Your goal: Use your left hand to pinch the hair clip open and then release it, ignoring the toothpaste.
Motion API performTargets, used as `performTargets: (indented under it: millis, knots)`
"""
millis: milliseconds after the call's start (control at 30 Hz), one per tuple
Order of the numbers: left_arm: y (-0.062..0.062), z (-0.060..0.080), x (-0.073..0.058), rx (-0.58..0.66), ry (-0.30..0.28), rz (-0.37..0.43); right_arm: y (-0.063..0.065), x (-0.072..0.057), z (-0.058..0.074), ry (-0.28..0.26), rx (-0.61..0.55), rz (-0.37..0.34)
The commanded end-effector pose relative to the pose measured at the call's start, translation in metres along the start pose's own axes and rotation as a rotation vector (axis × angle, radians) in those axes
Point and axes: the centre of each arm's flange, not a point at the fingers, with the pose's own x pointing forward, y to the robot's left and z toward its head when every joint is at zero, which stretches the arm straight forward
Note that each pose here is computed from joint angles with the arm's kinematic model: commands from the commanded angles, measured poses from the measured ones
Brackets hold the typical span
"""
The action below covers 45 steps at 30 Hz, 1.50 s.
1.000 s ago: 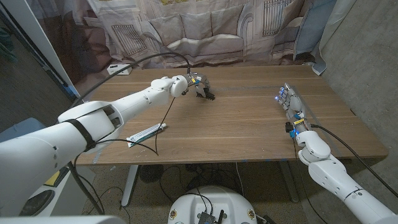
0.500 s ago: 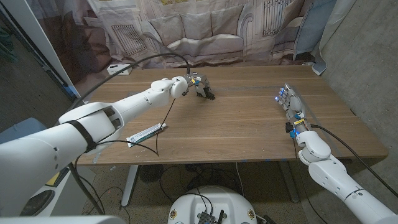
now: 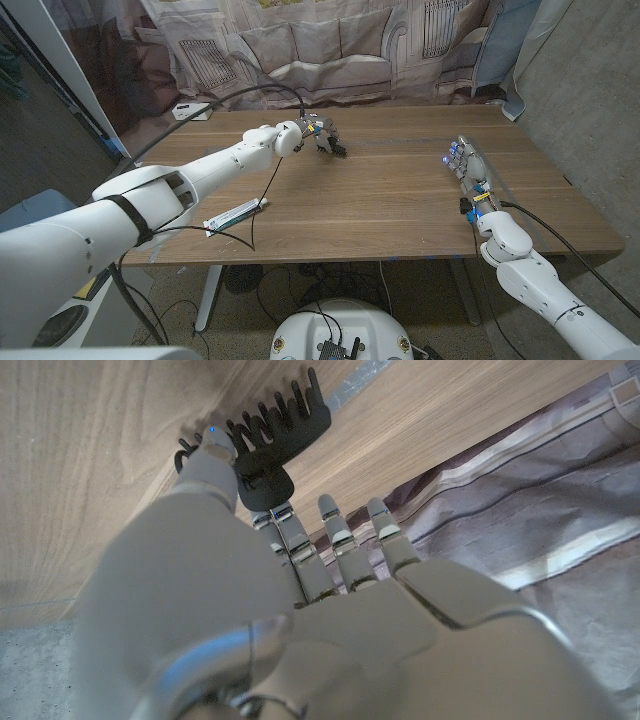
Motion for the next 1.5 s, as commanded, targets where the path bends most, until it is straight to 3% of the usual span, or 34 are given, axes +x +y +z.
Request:
performTargets:
  millis: [33,533,1500]
  knots:
    - [0.011,0.004,-0.01,0.02,0.005,0.005,0.0,0.001,0.0,-0.01,0.004,0.003]
    - [0.02,0.006,-0.023,0.024,0.006,0.027,0.001,0.002,0.002,-0.019,0.003,0.01]
    - [0.012,0.012,-0.02,-0.01,-0.007,0.006,-0.001,-0.001,0.0,-0.008,0.005,0.009]
